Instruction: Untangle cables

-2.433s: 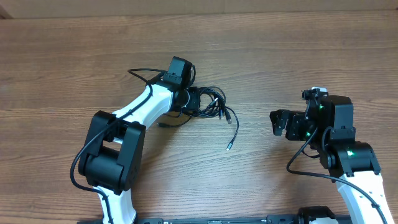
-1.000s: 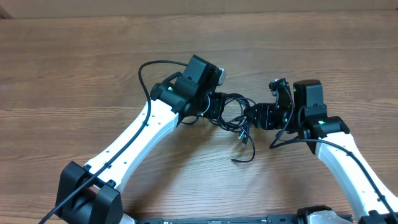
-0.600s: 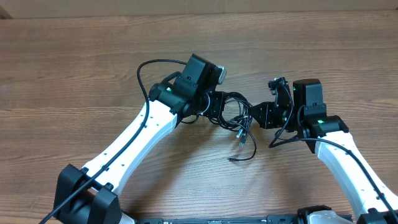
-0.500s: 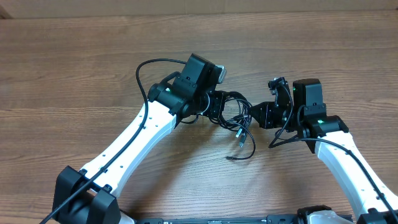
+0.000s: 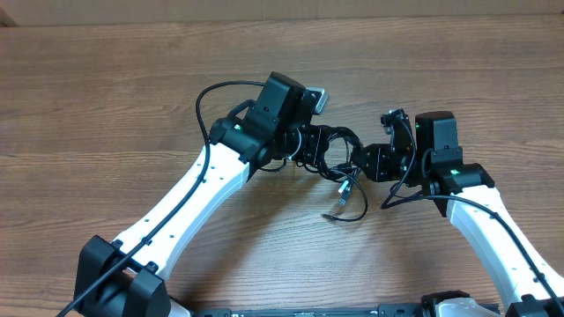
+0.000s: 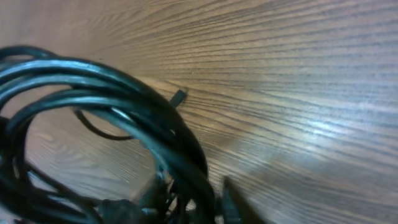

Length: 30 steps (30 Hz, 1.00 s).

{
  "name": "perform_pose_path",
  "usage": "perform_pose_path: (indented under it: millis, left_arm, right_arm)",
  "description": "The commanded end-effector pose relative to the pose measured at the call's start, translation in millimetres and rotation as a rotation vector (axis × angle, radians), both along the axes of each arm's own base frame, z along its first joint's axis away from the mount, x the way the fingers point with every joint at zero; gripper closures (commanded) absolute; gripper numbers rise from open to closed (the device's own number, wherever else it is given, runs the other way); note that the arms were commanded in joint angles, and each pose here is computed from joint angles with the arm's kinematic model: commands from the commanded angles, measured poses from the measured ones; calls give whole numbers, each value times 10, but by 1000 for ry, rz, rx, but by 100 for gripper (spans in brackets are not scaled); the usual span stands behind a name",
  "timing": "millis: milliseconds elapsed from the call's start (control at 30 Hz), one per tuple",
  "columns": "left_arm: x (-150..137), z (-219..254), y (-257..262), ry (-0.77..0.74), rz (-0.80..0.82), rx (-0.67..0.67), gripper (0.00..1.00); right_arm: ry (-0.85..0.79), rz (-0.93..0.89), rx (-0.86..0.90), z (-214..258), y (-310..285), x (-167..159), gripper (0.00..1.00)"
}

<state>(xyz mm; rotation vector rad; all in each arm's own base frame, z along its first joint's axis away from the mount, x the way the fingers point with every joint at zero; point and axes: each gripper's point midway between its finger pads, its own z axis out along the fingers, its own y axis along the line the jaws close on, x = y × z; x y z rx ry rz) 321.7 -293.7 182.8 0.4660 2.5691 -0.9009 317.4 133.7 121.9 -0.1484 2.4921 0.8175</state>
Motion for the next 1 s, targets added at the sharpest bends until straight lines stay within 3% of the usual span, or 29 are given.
perform_pose_path:
  millis: [0, 233, 400, 667, 733, 867, 967]
  left_arm:
    - [-25, 281, -24, -53, -25, -49, 96]
    - [150, 89, 397, -60, 116, 117, 96]
    - [344, 127, 915, -70, 254, 182, 96]
    - [462, 234, 1603, -85, 439, 267, 96]
    - [441, 271, 1578, -67, 433, 222, 96]
    - [391, 267, 1429, -33, 378, 159, 96]
    - [343, 226, 1283, 4, 328, 119, 96]
  right_arm:
    - [-27, 8, 7, 95, 29, 55, 96]
    - [8, -120, -159, -97, -287, 94, 96]
    - [106, -500, -350, -270, -912, 97, 96]
    - [79, -545, -343, -225, -951, 171, 96]
    - [80, -441, -226, -178, -684, 189, 96]
    - [-44, 84, 143, 282, 221, 17, 96]
    - [-89, 190, 271, 515, 411, -44, 96]
